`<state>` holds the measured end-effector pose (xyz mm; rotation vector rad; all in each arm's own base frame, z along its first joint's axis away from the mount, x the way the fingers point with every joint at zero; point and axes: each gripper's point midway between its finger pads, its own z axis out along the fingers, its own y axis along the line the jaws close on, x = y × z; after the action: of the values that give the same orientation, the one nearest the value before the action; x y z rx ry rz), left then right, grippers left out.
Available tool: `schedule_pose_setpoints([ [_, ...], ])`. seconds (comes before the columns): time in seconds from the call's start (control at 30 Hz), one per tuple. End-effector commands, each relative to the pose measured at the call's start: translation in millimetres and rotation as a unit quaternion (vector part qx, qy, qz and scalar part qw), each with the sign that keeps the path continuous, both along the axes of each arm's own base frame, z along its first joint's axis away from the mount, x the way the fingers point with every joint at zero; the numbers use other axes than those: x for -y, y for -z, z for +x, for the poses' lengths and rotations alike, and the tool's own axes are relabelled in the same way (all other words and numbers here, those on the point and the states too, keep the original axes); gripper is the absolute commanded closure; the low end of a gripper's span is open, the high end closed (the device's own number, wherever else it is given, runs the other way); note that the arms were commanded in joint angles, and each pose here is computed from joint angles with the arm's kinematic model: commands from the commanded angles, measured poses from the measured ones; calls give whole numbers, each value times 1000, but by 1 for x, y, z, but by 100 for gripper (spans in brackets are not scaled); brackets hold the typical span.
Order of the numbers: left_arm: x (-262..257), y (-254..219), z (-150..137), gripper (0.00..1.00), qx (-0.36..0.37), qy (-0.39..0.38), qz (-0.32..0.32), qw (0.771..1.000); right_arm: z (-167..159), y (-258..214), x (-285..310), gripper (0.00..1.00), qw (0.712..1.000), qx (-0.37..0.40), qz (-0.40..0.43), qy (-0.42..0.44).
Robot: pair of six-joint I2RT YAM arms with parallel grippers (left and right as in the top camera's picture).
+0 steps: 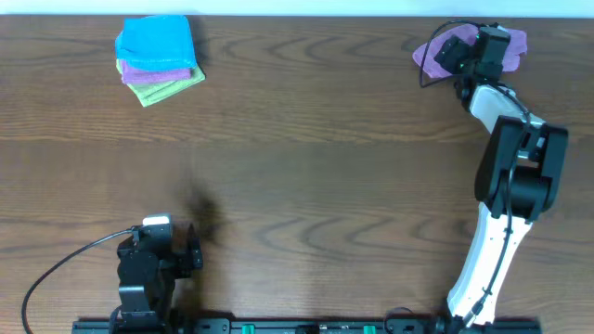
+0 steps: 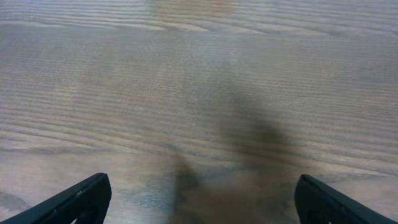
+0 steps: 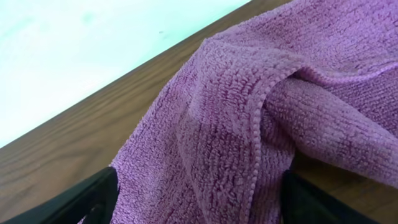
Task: Fold the cloth
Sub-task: 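Lower the right gripper and grasp the purple cloth's corner, then lift and drag the purple cloth toward the table center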
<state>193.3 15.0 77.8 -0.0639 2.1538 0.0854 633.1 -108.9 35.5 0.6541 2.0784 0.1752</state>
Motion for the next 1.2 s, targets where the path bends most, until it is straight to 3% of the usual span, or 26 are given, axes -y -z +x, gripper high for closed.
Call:
schedule_pose_setpoints([
  [0.0,-2,3,-1,5,-2,-5,1,1000,1,13,6,23,1000,-7,6,6],
  [0.1,-2,3,-1,5,-2,-5,1,1000,0,16,5,44,1000,-11,7,6],
  [0.23,-2,3,-1,5,-2,-5,1,1000,1,13,6,87,1000,-6,3,4],
  [0.3,-2,3,-1,5,-2,-5,1,1000,2,9,5,98,1000,-3,-4,-1],
  [0.53,-2,3,-1,5,-2,-5,1,1000,4,-44,-16,99,998,13,-46,-48],
  [0.7,-2,3,-1,5,-2,-5,1,1000,-12,-73,-39,99,994,-16,-71,-86],
  [1.0,-2,3,-1,5,-2,-5,1,1000,-65,-111,-92,99,976,-95,-103,-169],
  [1.17,-2,3,-1,5,-2,-5,1,1000,-115,-139,-146,99,954,-143,-114,-237],
])
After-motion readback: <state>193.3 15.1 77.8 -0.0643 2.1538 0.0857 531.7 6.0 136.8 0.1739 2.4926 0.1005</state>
